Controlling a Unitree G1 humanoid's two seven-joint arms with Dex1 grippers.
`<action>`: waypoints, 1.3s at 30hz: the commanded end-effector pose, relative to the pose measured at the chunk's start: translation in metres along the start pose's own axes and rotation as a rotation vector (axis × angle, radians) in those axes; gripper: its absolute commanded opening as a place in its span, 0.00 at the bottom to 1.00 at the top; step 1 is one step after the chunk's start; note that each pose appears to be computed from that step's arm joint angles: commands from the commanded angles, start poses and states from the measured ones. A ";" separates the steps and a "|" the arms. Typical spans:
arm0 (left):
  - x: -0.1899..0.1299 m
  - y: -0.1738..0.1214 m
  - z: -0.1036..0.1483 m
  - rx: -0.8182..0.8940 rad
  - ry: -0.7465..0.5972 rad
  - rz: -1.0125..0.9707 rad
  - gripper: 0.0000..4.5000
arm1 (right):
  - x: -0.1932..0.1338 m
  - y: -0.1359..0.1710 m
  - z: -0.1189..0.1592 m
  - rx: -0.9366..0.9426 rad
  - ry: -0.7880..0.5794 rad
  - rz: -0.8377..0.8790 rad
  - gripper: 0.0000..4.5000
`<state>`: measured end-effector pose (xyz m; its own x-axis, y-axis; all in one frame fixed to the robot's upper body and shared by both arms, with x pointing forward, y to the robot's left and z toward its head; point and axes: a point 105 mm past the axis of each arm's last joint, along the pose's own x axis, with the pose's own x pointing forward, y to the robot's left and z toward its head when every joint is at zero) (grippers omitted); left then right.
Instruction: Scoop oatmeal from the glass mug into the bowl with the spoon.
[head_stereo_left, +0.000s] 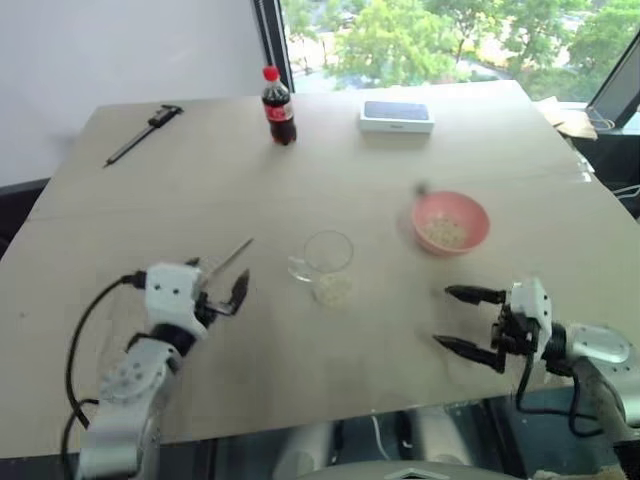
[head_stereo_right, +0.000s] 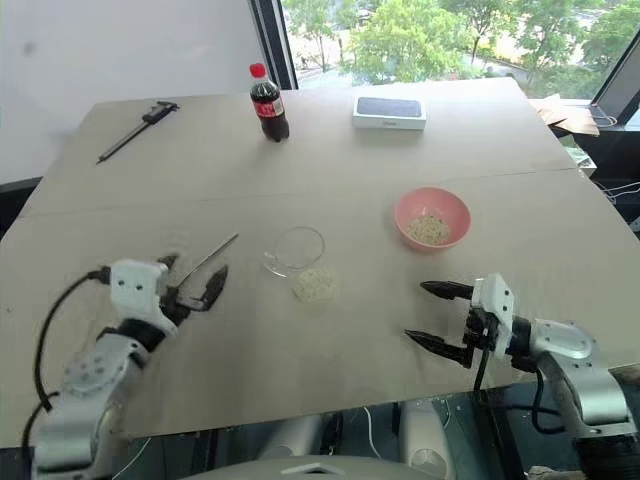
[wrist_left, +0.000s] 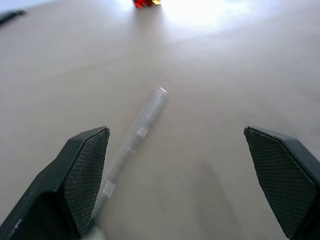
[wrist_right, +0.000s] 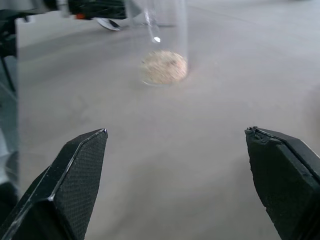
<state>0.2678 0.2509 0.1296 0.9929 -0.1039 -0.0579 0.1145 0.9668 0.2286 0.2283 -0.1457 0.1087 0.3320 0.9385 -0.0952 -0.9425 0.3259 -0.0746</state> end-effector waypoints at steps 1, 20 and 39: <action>0.003 0.017 0.006 0.039 0.025 0.014 1.00 | 0.010 0.007 0.024 -0.040 -0.055 0.051 0.99; 0.003 0.025 -0.081 -0.017 0.473 -0.222 0.70 | 0.018 0.010 0.029 -0.060 -0.080 0.033 1.00; 0.034 0.051 0.011 0.077 0.027 0.022 0.00 | 0.017 -0.037 0.059 -0.025 -0.190 -0.141 1.00</action>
<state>0.3025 0.2944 0.1057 0.9651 -0.0910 -0.2456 0.1474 0.9638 0.2221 0.2605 -0.1305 0.1512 0.4179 0.9071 0.0504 -0.9033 0.4208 -0.0838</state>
